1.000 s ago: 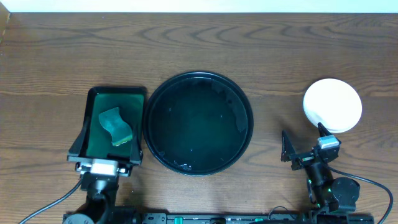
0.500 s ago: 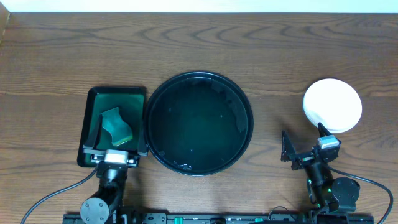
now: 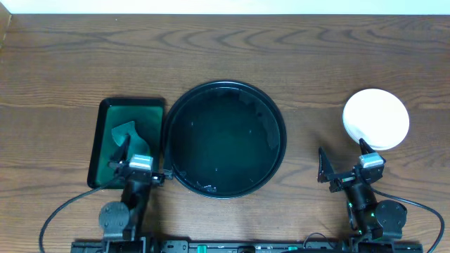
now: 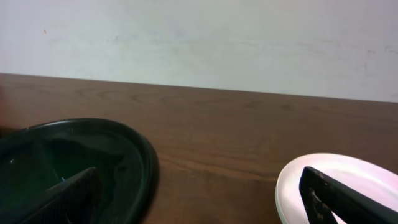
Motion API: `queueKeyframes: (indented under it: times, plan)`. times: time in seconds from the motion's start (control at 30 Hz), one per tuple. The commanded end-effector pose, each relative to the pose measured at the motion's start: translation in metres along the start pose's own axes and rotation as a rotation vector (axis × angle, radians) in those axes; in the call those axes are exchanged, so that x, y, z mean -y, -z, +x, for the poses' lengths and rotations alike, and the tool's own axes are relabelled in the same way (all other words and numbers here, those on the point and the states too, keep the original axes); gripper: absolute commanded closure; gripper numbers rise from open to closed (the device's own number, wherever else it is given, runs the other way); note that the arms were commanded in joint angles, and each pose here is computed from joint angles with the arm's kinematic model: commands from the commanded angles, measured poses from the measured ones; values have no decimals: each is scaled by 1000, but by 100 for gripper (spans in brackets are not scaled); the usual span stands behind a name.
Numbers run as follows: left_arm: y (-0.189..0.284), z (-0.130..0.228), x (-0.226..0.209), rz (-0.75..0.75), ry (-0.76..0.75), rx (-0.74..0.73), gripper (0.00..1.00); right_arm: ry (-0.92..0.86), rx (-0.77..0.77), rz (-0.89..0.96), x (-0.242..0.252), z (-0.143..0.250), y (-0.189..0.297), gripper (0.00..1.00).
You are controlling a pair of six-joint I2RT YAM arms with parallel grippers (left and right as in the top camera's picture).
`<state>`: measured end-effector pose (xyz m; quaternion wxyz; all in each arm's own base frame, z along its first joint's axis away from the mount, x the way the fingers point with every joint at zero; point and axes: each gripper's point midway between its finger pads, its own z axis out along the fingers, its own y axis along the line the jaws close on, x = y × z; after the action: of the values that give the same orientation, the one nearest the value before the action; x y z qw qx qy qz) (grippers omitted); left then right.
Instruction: Clean dirty plates on tray and stack at the side
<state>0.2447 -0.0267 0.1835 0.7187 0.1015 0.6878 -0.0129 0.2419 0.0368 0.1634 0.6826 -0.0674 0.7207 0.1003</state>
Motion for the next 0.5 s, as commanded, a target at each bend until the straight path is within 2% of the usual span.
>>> queueKeyframes:
  times: [0.0,0.13,0.47]
  plan:
    - [1,18,3,12,47,-70,7,-10,0,12,2,0,0,1]
    - [4,42,6,21,66,-168,7,-10,0,12,2,0,0,1]
    - [4,41,4,11,64,-165,7,-10,0,12,2,0,0,1]
